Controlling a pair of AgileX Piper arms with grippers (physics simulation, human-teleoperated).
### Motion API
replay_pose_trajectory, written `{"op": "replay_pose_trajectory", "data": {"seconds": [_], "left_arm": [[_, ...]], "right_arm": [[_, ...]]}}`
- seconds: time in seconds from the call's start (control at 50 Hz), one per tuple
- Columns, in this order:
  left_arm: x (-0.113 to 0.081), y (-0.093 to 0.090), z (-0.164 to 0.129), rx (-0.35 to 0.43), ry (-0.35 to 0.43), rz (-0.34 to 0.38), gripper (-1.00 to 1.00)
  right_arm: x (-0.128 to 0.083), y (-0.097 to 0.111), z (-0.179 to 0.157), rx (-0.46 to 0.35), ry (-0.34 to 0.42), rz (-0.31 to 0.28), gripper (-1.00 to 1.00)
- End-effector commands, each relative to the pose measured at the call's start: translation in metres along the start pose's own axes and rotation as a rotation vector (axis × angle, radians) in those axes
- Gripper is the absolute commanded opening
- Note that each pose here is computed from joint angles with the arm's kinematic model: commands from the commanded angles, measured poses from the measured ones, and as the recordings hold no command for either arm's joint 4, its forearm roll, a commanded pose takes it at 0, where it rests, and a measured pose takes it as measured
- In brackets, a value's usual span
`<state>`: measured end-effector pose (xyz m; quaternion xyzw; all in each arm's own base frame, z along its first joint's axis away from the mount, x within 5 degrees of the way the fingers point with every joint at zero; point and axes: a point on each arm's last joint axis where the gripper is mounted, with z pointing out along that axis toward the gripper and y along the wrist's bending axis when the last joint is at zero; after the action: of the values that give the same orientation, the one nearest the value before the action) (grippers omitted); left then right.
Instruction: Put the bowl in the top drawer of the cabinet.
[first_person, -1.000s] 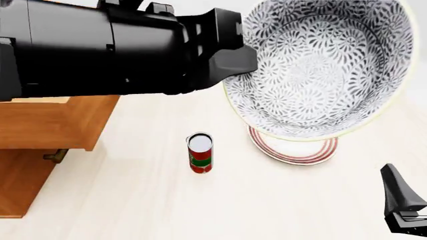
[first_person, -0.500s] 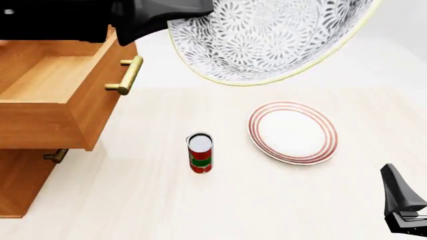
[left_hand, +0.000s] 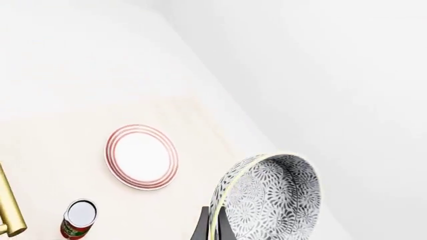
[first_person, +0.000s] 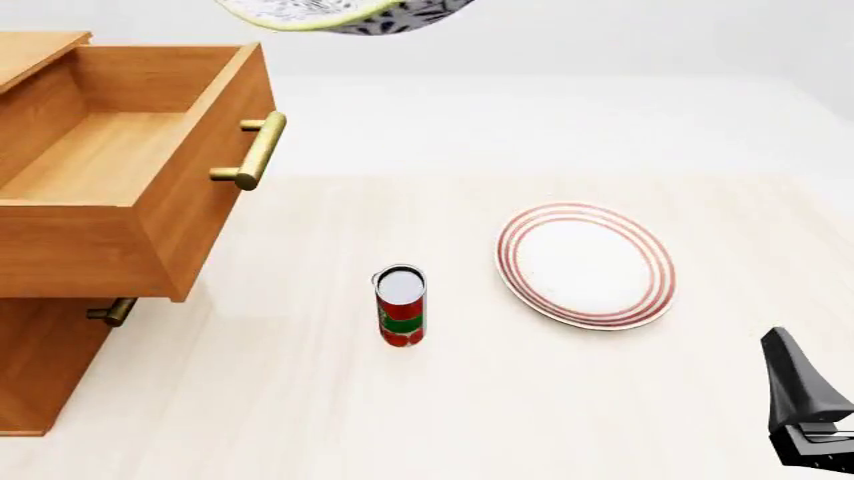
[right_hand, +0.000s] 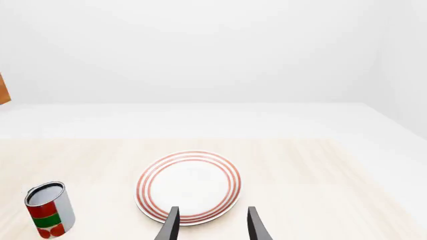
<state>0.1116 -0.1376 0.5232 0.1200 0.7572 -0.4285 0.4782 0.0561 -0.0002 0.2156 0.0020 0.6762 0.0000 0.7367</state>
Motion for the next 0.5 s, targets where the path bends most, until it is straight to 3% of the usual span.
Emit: {"op": "replay_pose_trajectory", "data": {"seconds": [0.02, 0.5], "left_arm": [[-0.011, 0.004, -0.019, -0.038, -0.050, 0.000, -1.00], [-0.025, 0.016, -0.042, -0.140, -0.128, -0.015, -1.00]], "right_arm": [[0.000, 0.000, 0.000, 0.000, 0.000, 0.000, 1.00], [0.000, 0.000, 0.000, 0.000, 0.000, 0.000, 1.00]]}}
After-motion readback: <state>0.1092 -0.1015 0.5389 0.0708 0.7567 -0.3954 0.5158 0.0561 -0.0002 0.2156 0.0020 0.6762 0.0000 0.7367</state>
